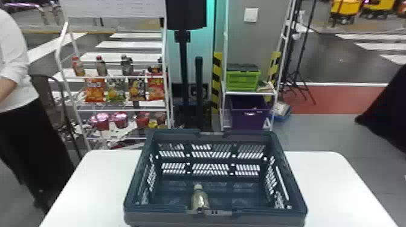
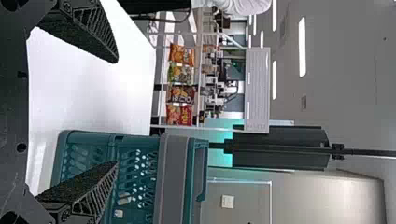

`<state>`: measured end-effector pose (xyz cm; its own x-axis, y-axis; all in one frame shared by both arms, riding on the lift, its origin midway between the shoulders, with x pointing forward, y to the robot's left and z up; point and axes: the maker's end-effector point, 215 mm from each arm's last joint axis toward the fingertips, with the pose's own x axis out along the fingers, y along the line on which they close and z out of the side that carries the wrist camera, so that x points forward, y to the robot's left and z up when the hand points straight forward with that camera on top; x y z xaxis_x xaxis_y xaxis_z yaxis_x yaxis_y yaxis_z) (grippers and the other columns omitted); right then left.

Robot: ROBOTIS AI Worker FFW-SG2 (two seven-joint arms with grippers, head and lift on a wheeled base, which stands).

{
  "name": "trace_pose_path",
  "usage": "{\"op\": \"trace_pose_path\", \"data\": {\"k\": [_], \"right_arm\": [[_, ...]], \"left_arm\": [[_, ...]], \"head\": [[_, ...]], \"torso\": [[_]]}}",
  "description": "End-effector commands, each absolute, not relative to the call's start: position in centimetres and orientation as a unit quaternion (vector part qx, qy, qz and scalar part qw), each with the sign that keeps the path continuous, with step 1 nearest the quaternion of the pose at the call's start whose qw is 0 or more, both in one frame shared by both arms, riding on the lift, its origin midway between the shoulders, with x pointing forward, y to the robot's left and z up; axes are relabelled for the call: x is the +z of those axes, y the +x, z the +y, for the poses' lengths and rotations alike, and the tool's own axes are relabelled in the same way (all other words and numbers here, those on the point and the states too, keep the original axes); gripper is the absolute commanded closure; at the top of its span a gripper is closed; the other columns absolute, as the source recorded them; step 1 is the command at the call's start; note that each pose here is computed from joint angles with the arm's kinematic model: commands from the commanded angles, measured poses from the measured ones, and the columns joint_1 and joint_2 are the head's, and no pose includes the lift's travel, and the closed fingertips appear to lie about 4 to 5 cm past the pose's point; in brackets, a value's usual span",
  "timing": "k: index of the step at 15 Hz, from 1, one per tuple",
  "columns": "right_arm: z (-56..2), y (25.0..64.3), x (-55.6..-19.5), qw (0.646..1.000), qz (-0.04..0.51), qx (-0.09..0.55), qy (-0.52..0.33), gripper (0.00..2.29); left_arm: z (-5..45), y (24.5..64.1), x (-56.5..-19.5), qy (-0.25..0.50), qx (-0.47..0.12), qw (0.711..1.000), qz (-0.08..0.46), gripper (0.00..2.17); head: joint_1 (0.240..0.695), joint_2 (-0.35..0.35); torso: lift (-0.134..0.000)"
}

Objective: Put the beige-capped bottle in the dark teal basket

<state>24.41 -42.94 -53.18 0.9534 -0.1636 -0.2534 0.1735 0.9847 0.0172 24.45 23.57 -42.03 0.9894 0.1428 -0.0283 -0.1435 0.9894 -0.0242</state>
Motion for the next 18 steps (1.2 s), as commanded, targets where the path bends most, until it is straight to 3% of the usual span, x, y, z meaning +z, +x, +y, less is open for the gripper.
{"op": "trace_pose_path", "data": {"k": [1, 6, 18], "right_arm": [[-43.0, 24.3, -56.0, 0.985, 0.148, -0.086, 0.020, 0.02], [-42.6, 24.8, -57.5, 0.984, 0.157, -0.077, 0.025, 0.02], [-41.5, 25.5, -57.4, 0.985, 0.154, -0.069, 0.025, 0.03]], "left_arm": [[23.7, 24.5, -43.1, -0.013, 0.076, 0.997, 0.024, 0.10], [22.7, 25.4, -45.5, -0.014, 0.071, 0.996, 0.059, 0.00], [21.9, 26.2, -45.4, -0.016, 0.068, 0.996, 0.063, 0.00]], "head": [[0.499, 0.000], [0.499, 0.000], [0.499, 0.000]], "torso": [[0.000], [0.000], [0.000]]}}
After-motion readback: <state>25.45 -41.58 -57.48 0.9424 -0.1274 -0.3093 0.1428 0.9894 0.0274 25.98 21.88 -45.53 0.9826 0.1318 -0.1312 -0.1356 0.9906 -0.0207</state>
